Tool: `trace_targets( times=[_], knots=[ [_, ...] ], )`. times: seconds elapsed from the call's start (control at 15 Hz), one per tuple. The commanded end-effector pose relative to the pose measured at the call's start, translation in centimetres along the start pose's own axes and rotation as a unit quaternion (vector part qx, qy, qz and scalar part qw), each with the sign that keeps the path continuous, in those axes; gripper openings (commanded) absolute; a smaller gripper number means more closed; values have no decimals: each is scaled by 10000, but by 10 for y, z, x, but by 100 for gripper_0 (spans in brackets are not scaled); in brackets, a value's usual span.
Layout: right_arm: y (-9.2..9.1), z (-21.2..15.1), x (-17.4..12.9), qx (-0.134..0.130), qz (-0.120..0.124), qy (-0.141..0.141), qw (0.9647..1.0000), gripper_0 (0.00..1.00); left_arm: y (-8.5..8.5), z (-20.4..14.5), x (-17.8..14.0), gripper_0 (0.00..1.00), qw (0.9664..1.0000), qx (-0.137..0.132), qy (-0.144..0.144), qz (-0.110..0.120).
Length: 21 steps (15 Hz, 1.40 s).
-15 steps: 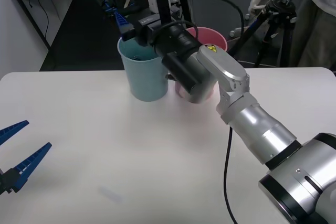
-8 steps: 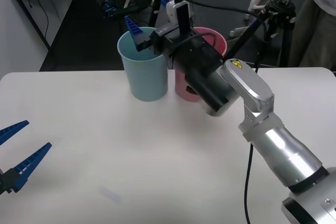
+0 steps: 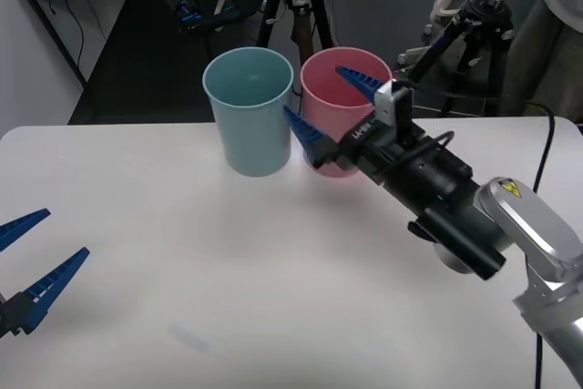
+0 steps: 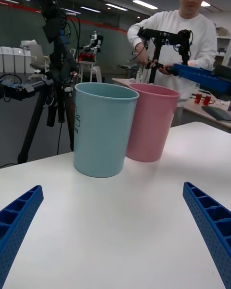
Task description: Grasp the object on the table and drop it into the matching bin: aluminum can to the light blue bin, PET bottle to the pink bin.
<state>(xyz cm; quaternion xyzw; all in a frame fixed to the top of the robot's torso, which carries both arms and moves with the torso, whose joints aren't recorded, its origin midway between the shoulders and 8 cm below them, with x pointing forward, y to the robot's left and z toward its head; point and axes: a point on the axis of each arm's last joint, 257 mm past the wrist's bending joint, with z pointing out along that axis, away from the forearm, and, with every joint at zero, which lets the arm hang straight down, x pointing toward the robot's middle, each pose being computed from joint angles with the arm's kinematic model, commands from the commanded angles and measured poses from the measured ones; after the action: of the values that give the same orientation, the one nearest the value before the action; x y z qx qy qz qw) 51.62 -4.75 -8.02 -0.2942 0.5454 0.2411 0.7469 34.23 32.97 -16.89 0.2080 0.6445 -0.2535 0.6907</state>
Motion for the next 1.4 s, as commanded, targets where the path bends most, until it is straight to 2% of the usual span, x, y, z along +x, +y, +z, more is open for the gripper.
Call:
trace_targets(
  times=[0.07, 0.4, 0.6, 0.93, 1.07, 1.13, 1.4],
  knots=[
    [-10, -47, 22, -96, -11, 184, 9998, 100, 0, 0, 0, 100, 10000, 0, 0, 0],
    [-25, -135, 44, -237, -177, 465, 9985, 100, 0, 0, 0, 100, 10000, 0, 0, 0],
    [-32, -185, 53, -245, -178, 689, 9972, 100, 0, 0, 0, 100, 10000, 0, 0, 0],
    [-38, -261, 57, -244, 274, 1114, 9931, 100, 0, 0, 0, 100, 10000, 0, 0, 0],
    [-42, -291, 59, -170, 495, 1361, 9893, 100, 0, 0, 0, 100, 10000, 0, 0, 0],
    [-47, -308, 59, -69, 552, 1485, 9874, 100, 0, 0, 0, 100, 10000, 0, 0, 0],
    [-56, -344, 58, 224, 605, 1685, 9836, 100, 0, 0, 0, 100, 10000, 0, 0, 0]
  ],
)
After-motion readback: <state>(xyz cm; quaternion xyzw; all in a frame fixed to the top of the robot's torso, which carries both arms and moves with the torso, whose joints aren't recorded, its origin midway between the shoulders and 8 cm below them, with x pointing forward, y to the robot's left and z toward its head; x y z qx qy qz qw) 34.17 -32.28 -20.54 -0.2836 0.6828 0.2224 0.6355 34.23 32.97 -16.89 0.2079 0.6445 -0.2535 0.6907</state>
